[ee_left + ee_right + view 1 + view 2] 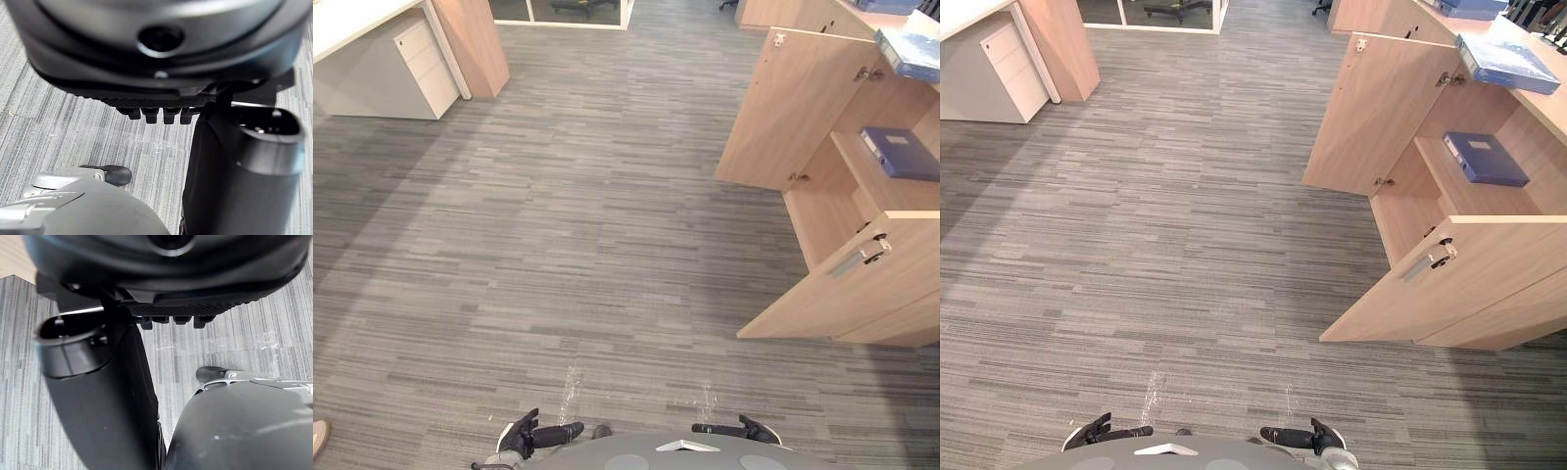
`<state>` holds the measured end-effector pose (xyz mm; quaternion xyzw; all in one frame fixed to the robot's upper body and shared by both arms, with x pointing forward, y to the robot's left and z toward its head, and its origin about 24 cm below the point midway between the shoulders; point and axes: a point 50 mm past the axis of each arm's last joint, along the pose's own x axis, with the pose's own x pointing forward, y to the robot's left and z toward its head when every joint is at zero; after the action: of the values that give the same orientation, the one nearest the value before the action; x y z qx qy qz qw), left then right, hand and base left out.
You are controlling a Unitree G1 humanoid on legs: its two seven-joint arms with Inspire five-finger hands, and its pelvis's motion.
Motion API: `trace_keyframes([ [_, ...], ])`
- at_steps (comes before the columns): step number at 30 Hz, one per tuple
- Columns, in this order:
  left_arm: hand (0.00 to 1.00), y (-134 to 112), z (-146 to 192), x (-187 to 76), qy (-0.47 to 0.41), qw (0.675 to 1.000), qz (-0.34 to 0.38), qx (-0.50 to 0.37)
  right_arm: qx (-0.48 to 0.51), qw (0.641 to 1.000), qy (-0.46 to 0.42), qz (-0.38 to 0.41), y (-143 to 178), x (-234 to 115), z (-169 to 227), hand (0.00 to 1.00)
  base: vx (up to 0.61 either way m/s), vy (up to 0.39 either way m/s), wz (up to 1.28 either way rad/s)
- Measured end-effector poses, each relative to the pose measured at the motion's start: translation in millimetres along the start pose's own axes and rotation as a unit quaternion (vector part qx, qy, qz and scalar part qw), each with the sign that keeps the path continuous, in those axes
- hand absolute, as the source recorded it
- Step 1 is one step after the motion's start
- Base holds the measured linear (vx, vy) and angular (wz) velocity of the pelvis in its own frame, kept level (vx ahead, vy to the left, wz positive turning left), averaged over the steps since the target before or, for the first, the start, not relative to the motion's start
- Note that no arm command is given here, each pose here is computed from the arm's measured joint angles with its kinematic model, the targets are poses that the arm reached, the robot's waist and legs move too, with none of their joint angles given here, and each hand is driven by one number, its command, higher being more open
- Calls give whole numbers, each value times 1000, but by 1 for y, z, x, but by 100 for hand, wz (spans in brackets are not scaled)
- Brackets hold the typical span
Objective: Walk over to the cabinet, pick up the folder, carry it to the office cabinet, place the folder inside the office cabinet, then close the office cabinet door
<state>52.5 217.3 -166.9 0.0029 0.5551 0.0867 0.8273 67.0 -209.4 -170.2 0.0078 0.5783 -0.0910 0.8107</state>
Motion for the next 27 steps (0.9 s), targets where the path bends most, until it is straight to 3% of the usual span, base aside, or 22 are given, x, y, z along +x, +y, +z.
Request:
trace_keyframes([
  [7, 100, -3, 29, 3, -69, 984, 13, -165, 22, 1000, 6, -15, -9, -1, -3, 100, -22, -39, 23],
  [13, 100, -10, 19, 2, -56, 975, 17, -213, 53, 998, 3, -28, -16, -1, -1, 100, -154, -8, -22],
  [17, 100, -3, 11, 0, -52, 963, 35, -261, 98, 995, 15, -24, -9, -1, -9, 100, 413, 293, -51],
  [27, 100, -2, -12, -2, 15, 991, 30, -126, 131, 991, -30, -26, -12, 1, 13, 100, 467, 304, -19],
])
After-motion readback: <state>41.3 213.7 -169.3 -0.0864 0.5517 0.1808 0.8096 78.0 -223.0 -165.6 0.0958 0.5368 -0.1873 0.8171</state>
